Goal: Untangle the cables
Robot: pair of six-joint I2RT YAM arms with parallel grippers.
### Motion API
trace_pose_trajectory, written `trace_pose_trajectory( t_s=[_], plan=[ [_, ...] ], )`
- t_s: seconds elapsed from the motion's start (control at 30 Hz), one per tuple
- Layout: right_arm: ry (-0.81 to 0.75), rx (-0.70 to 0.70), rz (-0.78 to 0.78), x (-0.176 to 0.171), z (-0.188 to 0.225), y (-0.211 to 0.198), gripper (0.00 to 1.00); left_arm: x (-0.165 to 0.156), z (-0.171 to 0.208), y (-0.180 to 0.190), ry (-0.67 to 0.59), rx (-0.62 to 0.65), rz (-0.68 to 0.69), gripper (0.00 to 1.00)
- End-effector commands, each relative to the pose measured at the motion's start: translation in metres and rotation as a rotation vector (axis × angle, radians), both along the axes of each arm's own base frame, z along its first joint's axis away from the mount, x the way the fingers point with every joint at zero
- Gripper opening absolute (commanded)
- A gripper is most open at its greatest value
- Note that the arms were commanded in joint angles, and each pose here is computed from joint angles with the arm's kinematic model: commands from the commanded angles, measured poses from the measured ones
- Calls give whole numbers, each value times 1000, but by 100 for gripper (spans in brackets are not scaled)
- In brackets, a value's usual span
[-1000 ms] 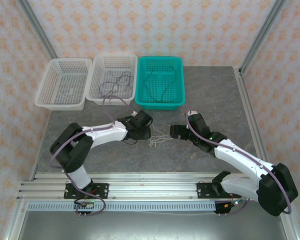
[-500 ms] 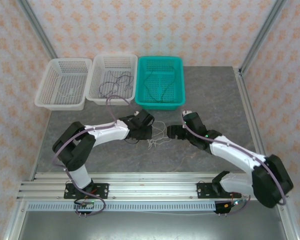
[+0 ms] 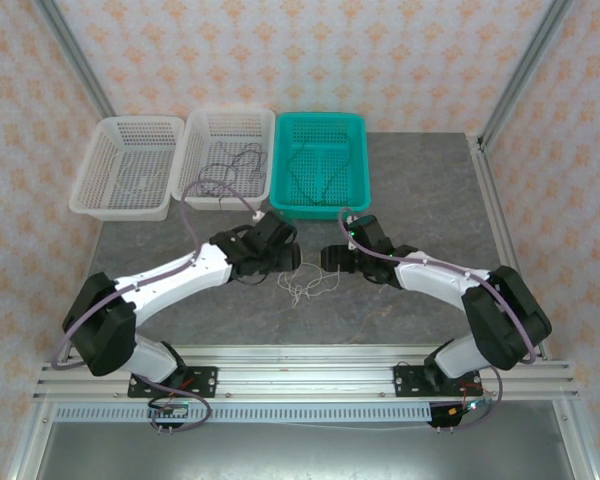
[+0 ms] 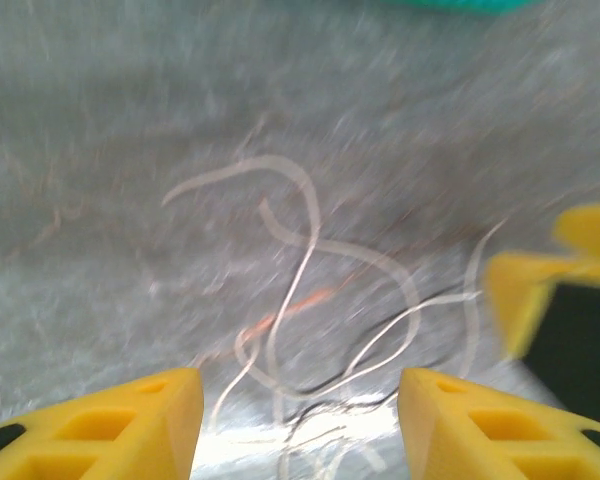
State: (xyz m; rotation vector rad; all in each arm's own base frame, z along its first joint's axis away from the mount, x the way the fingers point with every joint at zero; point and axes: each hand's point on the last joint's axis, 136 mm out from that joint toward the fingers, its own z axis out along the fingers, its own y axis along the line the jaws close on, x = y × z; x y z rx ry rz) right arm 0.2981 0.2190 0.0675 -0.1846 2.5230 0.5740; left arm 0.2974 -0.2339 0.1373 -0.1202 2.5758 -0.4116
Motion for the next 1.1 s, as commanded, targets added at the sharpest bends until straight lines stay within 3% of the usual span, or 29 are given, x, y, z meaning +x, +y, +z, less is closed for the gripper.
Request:
trace_pose_trajectory(
  t_s=[0.0,0.2,0.37,0.53,0.57,0.77,0.93,1.07],
  plan=[
    [-36,-12,-11,-1,3,-7,82,21,15,8,-34,0,149,54],
    [-57,-31,-50,-3,12,-18,85,54,-19,6,39,-55,423,44],
    [-77,-36,-66,-7,19,-25,86,60,-62,2,131,-162,619,38],
    [-90,-39,-75,-12,20,-32,86,71,-77,-1,109,-191,651,45],
    [-91,-37,-78,-13,20,-32,87,72,-81,-2,113,-195,658,51],
    [-96,-46,-79,-17,21,-37,87,71,-103,1,147,-177,676,49],
    [-101,-45,-80,-18,23,-38,87,73,-119,6,166,-112,640,34],
    [-107,-54,-69,-20,26,-39,87,72,-119,11,172,-69,629,11]
  ],
)
